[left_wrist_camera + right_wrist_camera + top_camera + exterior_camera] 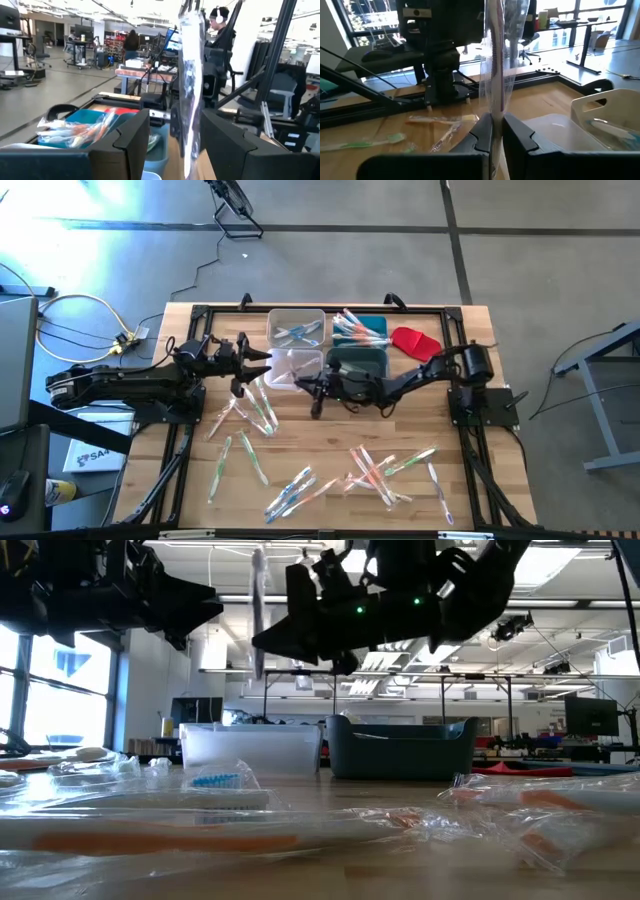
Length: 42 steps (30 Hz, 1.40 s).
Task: Pick & Place Toothbrushes
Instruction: Put the purple toothbrush into the transparent bin
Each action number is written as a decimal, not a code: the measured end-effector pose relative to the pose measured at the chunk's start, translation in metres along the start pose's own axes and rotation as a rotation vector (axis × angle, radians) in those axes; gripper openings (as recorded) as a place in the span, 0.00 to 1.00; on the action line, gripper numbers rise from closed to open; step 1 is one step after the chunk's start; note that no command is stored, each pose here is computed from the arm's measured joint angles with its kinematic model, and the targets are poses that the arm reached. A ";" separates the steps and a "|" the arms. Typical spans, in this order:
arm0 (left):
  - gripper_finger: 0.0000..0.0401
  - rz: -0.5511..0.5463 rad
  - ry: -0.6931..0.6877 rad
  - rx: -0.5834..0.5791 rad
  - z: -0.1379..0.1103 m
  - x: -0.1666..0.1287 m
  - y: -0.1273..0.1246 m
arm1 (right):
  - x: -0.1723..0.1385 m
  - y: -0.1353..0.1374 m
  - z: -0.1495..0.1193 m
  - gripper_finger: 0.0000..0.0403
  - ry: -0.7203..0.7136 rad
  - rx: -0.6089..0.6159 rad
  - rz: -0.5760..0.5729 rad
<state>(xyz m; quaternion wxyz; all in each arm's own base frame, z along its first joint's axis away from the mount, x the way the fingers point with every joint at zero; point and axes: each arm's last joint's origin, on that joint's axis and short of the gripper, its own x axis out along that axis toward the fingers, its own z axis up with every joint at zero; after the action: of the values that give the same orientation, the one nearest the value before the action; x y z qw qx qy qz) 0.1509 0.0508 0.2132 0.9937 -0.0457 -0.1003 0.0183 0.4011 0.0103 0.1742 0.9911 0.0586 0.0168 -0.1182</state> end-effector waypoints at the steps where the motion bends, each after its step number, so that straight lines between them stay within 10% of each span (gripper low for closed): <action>1: 0.43 -0.002 0.001 -0.001 0.000 0.000 0.000 | 0.003 0.000 0.000 0.04 0.001 0.000 0.006; 42: 0.42 -0.051 0.097 -0.010 -0.011 0.052 -0.004 | 0.011 0.000 -0.010 0.04 0.099 0.005 0.005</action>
<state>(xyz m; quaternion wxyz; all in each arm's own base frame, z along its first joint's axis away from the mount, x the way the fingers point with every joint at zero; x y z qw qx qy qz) 0.2045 0.0478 0.2129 0.9973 -0.0491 -0.0532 -0.0097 0.4113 0.0088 0.1641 0.9892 0.0668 0.0653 -0.1129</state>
